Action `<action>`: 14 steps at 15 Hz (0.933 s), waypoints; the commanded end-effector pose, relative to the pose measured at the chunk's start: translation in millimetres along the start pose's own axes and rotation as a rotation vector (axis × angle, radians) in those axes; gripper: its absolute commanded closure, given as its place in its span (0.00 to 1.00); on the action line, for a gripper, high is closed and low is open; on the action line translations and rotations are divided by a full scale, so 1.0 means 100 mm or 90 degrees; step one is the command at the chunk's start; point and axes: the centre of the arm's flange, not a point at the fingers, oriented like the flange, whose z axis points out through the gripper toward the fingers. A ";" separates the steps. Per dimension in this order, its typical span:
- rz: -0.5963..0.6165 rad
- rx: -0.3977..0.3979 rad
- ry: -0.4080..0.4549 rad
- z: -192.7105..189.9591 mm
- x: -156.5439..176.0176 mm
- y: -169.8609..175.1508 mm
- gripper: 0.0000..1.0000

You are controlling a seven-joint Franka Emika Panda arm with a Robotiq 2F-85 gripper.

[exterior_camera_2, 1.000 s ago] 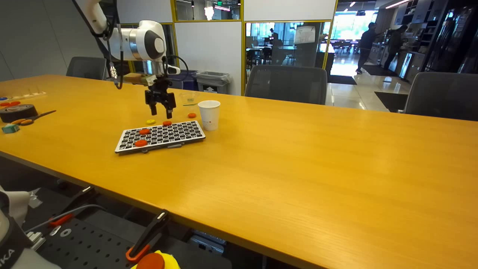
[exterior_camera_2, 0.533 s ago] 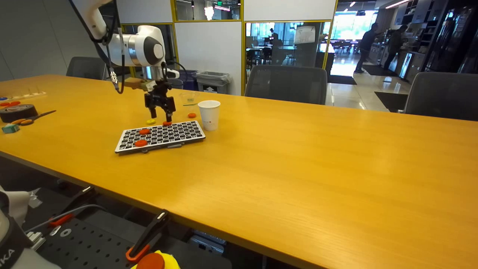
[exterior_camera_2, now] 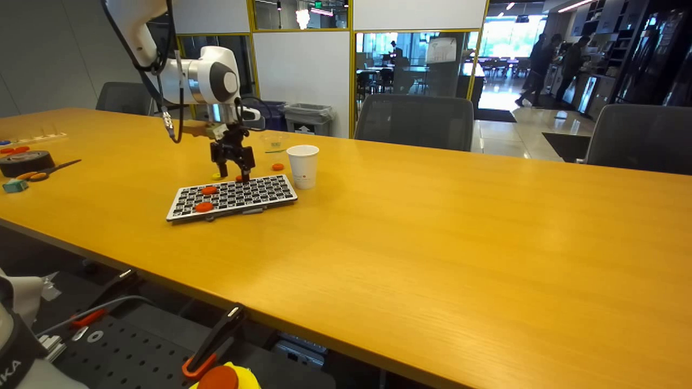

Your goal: Put the yellow block in the white cup the put two orange blocks in the clear cup, then put the remaining yellow block in the white cup, then put the remaining two orange blocks in the clear cup

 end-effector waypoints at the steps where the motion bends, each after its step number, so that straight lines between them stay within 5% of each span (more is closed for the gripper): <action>1: -0.001 -0.011 0.024 -0.01 0.15 -0.10 0.00; 10: -0.001 -0.016 0.036 0.03 0.30 -0.10 0.00; 12: 0.000 -0.018 0.039 0.04 0.32 -0.09 0.27; 14: 0.001 -0.018 0.040 0.05 0.33 -0.09 0.44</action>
